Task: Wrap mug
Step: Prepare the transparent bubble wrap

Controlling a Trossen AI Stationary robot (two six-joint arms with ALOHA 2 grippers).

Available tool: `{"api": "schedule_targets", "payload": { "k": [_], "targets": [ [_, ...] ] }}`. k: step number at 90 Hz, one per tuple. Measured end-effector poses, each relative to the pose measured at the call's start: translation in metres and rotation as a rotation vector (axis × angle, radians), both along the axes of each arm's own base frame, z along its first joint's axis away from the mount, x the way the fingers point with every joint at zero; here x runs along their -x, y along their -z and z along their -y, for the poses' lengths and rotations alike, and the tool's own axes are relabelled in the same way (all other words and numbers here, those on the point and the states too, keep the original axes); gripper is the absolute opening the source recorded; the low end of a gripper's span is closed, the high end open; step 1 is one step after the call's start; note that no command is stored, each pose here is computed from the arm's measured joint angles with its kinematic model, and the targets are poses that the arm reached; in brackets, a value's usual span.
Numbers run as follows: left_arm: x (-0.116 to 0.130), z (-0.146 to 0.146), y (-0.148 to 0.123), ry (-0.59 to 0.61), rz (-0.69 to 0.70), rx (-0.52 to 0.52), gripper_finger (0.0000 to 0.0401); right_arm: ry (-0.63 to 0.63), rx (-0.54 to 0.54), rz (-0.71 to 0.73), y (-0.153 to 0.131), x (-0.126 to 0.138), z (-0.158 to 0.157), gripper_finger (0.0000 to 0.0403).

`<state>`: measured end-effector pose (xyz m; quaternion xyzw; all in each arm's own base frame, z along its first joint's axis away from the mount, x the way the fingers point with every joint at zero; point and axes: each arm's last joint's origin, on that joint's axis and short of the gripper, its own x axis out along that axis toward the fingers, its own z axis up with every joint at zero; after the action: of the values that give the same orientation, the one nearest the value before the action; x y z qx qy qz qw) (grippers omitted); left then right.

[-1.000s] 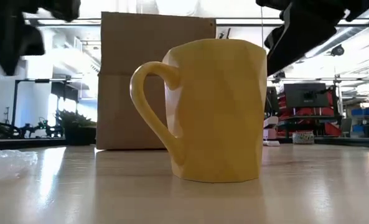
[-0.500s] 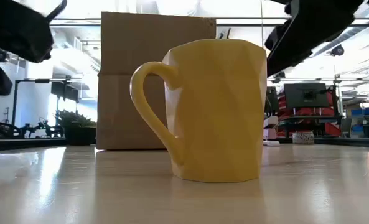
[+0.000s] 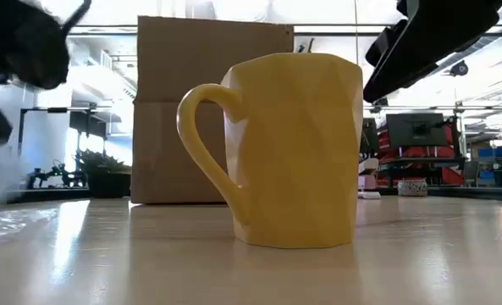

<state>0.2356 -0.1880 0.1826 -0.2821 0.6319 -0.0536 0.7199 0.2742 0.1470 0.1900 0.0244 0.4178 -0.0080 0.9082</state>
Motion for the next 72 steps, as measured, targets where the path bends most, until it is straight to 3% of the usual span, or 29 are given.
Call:
{"api": "schedule_targets", "payload": {
  "k": [18, 37, 47, 59, 72],
  "targets": [
    [-0.006, -0.005, -0.035, -0.006, 0.067, -0.042, 0.0002, -0.004, 0.013, 0.013, -0.002, 0.000, 0.000, 0.0095],
    [0.006, -0.025, -0.096, -0.086, 0.142, -0.319, 0.0001, -0.030, 0.021, 0.063, -0.017, 0.004, 0.004, 0.0076],
    [0.011, -0.038, -0.131, -0.180, 0.253, -0.464, 0.0001, -0.057, 0.032, 0.111, -0.028, 0.005, 0.007, 0.0065],
    [0.012, -0.049, -0.164, -0.290, 0.446, -0.568, 0.0000, -0.082, 0.039, 0.185, -0.042, 0.005, 0.011, 0.0051],
    [0.008, -0.058, -0.180, -0.342, 0.560, -0.631, 0.0000, -0.112, 0.053, 0.248, -0.048, 0.001, 0.011, 0.0041]
  ]
}}
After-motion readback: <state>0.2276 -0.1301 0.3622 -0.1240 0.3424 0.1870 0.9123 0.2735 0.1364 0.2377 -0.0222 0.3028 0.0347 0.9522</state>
